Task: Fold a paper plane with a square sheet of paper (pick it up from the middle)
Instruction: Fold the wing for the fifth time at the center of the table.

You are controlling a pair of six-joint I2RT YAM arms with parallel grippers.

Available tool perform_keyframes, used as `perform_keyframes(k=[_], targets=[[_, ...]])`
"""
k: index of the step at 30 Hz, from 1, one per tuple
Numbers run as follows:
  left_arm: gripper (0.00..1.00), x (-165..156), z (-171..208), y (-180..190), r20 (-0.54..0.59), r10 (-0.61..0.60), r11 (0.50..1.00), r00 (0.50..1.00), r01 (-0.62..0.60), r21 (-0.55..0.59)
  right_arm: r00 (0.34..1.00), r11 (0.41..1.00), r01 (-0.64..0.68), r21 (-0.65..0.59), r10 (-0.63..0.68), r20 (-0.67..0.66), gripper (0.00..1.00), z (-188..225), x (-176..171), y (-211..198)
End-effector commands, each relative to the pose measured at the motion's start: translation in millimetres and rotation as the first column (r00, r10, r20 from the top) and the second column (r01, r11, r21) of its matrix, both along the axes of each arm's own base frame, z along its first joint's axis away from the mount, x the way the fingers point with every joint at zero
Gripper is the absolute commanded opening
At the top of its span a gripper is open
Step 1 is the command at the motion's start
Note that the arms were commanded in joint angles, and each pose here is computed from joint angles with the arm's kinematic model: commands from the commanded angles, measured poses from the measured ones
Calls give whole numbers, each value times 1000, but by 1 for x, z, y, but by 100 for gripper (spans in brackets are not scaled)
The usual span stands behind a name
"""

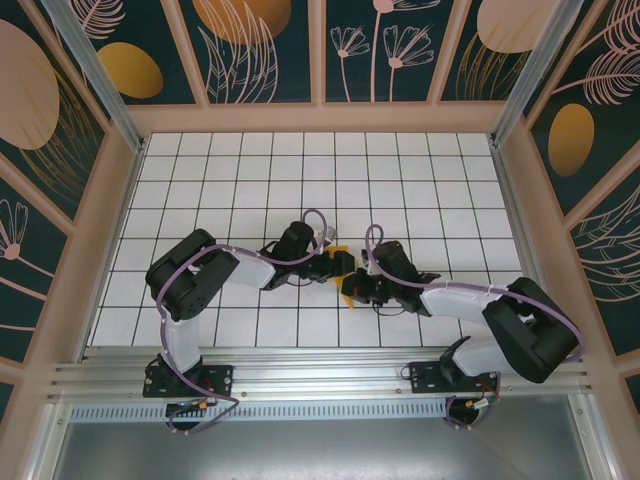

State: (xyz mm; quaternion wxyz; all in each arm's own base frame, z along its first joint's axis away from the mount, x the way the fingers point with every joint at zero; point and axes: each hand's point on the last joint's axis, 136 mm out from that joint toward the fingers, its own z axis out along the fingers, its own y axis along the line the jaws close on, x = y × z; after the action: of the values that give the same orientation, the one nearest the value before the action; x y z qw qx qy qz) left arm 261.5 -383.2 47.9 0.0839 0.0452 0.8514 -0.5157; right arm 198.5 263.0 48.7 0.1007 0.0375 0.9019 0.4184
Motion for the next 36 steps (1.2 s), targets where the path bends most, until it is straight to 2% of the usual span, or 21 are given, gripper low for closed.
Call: perform_keyframes(k=[1,15,19,27,30,36], targets=[[66,-3,-40,11,-25,22,993,999,-19,118,1000,1000,19,3,-19,-23,4,-9,-2,-4],[66,-3,-45,12,-33,24,991,999,-20,130,986,999,23,-41,-30,-166,4,-53,-37,-31],[66,-3,-45,13,-34,27,991,999,-23,133,979,993,26,-119,-49,-198,4,-66,-44,-44],[65,-4,-49,16,-42,39,988,998,-32,148,992,999,-37,-21,35,-124,5,-33,-44,-30],[65,-4,-50,15,-44,40,988,998,-33,149,986,997,-79,-25,75,-148,5,-38,-52,-30],[65,-3,-49,15,-43,39,989,998,-32,146,977,983,-68,-172,30,-213,5,-65,-57,-49]])
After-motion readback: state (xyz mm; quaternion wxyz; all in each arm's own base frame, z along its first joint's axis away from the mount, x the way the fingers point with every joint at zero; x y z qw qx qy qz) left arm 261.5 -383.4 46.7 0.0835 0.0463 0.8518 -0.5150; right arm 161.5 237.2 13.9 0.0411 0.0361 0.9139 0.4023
